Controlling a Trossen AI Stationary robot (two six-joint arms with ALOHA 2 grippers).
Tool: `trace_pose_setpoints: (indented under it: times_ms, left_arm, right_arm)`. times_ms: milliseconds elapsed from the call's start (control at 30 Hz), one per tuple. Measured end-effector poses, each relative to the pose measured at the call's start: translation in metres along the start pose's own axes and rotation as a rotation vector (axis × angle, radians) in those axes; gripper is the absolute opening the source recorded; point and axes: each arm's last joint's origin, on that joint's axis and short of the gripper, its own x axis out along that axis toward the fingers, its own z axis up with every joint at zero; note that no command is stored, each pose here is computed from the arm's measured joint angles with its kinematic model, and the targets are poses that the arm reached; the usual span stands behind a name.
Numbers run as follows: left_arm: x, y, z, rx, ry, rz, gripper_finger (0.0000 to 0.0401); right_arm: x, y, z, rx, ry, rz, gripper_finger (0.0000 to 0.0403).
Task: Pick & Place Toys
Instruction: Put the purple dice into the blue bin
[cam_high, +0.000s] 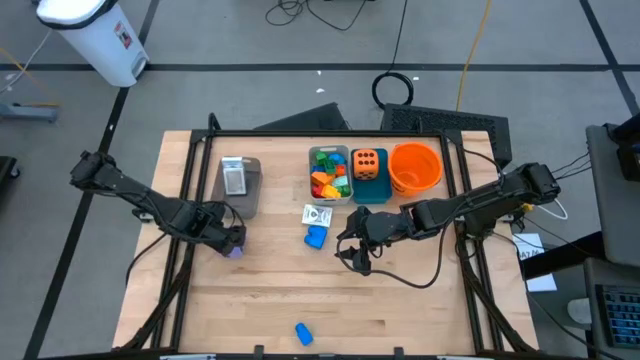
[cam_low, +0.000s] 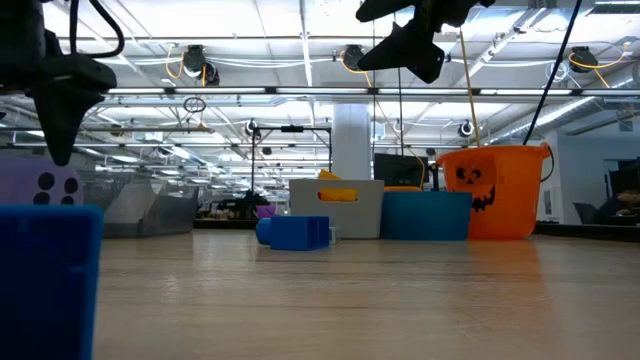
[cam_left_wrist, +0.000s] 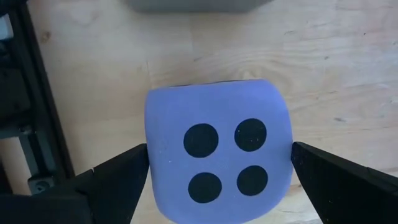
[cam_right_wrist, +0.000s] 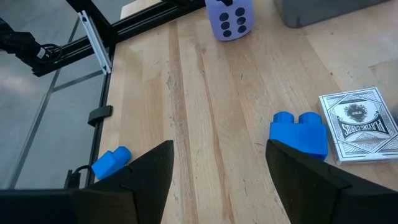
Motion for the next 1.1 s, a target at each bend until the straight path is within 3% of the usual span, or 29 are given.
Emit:
trace_pose_setpoints:
  times_ms: [233,600,1100]
  left_arm:
    - [0.001,-0.002,0.003,0.027,0.012,0.014,0.0397]
    - [0.019,-0.014,0.001,0.077,0.065,0.14,0.0397]
    - [0.02,-0.017,-0.001,0.129,0.078,0.106,0.0397]
  right_arm:
    - [0.0,0.0,0.0,0.001,-0.001,-0.002,0.0247]
    - [0.0,0.0,0.0,-0.001,-0.001,-0.002,0.0247]
    - [0.0,0.0,0.0,0.0,-0.001,-0.001,0.0247]
